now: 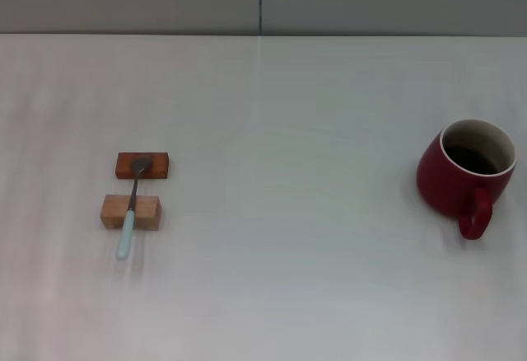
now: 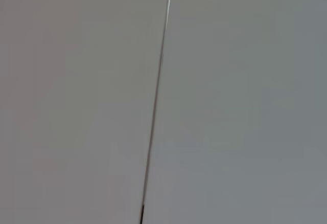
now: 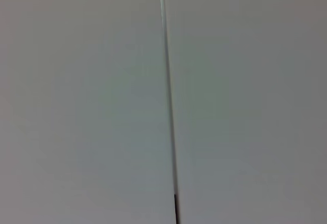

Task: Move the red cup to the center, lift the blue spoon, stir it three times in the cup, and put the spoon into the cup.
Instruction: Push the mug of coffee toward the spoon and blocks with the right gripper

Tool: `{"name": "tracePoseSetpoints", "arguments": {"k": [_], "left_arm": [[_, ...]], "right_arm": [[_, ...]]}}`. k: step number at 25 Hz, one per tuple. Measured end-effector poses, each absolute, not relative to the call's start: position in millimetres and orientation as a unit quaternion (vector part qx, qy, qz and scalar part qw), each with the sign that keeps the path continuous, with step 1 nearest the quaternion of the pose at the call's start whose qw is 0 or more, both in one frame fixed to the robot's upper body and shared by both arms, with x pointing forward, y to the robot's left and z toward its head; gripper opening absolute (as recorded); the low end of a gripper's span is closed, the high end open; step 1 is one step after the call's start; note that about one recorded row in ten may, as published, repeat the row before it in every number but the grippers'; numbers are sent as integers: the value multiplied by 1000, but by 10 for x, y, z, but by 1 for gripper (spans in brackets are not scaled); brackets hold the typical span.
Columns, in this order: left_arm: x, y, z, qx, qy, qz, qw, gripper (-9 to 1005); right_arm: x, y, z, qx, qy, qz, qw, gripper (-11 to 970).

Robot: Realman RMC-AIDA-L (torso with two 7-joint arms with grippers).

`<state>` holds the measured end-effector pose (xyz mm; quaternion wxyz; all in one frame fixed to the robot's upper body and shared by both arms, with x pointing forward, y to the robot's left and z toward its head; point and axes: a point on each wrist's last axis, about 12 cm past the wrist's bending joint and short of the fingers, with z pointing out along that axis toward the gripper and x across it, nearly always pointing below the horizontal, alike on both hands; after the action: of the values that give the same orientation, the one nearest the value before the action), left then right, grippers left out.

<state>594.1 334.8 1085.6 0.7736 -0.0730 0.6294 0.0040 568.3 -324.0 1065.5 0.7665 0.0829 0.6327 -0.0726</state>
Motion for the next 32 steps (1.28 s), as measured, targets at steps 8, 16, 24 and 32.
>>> {"name": "tracePoseSetpoints", "arguments": {"k": [8, 16, 24, 32], "left_arm": [[5960, 3341, 10859, -71, 632, 4, 772, 320], [5966, 3351, 10859, -73, 633, 5, 770, 319], [5950, 3368, 10837, -76, 637, 7, 767, 320], [5946, 3475, 10810, -120, 642, 22, 757, 322]], "right_arm": [[5702, -3223, 10669, 81, 631, -71, 768, 626], [5719, -3215, 10682, 81, 630, -70, 769, 625], [5716, -3224, 10676, 82, 631, -71, 768, 625], [5712, -3218, 10667, 80, 632, -71, 767, 625]]}}
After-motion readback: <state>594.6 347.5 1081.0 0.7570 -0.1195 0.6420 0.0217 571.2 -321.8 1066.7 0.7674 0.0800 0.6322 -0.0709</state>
